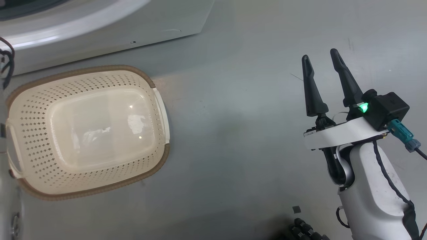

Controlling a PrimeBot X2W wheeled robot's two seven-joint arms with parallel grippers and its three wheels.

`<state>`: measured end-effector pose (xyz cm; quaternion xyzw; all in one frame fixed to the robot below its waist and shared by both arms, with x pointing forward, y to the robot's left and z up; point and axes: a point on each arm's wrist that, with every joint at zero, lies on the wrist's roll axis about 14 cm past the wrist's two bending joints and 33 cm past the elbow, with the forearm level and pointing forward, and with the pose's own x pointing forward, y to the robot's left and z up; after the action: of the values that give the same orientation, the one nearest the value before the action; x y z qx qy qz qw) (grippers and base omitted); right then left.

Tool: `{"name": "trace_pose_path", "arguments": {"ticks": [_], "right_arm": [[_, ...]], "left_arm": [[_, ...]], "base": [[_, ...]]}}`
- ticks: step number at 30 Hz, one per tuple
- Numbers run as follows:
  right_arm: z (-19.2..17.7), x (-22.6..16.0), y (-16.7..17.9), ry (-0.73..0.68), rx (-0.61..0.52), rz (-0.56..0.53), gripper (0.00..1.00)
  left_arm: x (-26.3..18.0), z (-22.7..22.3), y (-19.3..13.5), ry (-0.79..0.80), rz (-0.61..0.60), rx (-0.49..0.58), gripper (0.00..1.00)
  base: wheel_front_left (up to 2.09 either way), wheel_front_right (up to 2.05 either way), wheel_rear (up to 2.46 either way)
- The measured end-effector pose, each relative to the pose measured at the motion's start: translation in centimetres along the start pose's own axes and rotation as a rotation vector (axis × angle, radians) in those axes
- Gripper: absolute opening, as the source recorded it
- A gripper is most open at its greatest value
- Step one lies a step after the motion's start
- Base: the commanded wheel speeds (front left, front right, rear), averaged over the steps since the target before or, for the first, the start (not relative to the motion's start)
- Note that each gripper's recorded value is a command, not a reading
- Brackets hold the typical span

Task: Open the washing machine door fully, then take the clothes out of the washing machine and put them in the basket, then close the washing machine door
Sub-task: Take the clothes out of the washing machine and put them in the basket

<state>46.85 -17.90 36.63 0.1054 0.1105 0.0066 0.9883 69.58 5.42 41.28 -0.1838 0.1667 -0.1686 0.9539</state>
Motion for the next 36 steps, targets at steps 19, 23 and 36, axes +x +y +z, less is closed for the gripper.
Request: {"name": "trace_pose_path", "arguments": {"ticks": [19,23,36], "right_arm": [[0.8,-0.3,2.2,-0.022,-0.004,0.055,1.00],[0.8,-0.4,2.5,-0.024,-0.003,0.063,1.00],[1.9,-1.4,3.3,-0.047,-0.003,0.077,1.00]], "left_arm": [[-6.5,5.4,-0.9,-0.377,-0.006,-0.033,0.00],[-7.7,6.2,-1.1,-0.427,-0.008,-0.017,0.00],[-13.5,6.9,-2.4,-0.534,0.000,0.044,0.00]], "base": [[0.00,0.00,0.00],[0.00,0.00,0.00],[0.00,0.00,0.00]]}}
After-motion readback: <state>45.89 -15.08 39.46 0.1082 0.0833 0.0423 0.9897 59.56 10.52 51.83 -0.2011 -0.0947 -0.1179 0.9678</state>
